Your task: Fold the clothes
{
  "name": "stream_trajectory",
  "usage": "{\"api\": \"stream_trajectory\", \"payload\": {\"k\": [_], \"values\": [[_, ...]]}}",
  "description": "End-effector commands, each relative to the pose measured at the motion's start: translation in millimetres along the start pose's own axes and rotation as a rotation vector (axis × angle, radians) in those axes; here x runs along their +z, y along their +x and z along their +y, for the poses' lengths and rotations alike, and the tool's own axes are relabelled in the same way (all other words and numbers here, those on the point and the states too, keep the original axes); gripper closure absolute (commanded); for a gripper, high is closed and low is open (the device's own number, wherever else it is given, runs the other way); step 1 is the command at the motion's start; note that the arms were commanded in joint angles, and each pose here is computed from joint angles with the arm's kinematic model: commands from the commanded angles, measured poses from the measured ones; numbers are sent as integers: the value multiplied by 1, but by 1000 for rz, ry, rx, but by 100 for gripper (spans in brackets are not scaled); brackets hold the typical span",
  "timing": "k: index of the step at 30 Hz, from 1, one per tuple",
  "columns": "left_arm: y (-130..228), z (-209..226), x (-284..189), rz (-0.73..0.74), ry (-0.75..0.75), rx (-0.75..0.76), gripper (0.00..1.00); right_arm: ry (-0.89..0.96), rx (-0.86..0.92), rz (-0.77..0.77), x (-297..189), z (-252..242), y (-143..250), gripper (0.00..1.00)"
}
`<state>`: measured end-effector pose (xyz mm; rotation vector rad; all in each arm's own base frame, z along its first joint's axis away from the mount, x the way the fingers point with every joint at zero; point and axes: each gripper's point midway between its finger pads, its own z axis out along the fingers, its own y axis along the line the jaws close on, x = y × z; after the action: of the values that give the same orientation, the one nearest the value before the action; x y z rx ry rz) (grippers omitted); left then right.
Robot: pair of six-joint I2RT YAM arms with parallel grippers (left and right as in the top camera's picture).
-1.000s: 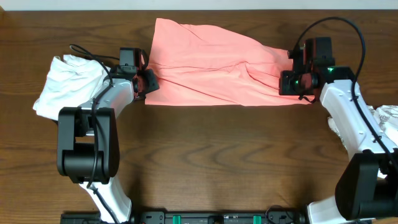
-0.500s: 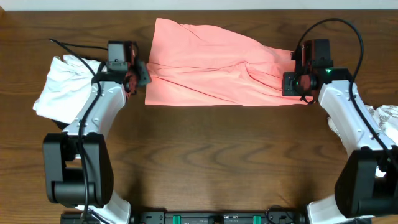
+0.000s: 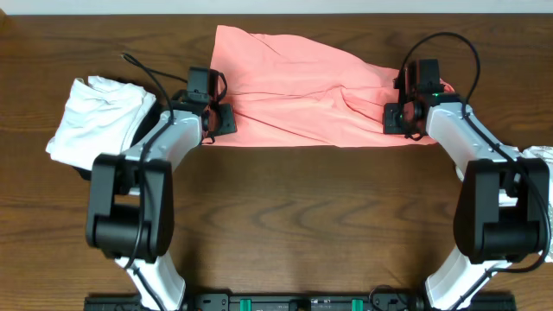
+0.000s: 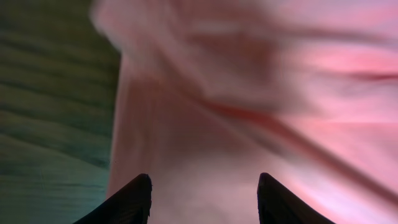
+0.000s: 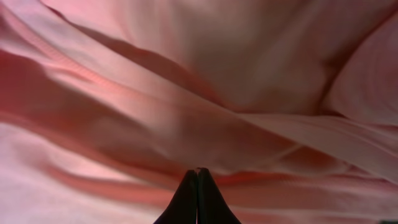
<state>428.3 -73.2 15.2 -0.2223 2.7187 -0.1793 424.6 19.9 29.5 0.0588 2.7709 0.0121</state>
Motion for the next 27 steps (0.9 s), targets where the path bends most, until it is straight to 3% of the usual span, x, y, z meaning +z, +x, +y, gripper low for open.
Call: {"api": "stream_trajectory", "payload": {"k": [1,15,27], "values": [[6,4,14,35,-10,12,45,13,-7,24,11,-6,7,99],[75,27,17,315,-101,7,44,14,15,297,37,-8,73,98],[128,44,-10,553,-179,-2,44,15,68,626,10,-7,153,99]]}}
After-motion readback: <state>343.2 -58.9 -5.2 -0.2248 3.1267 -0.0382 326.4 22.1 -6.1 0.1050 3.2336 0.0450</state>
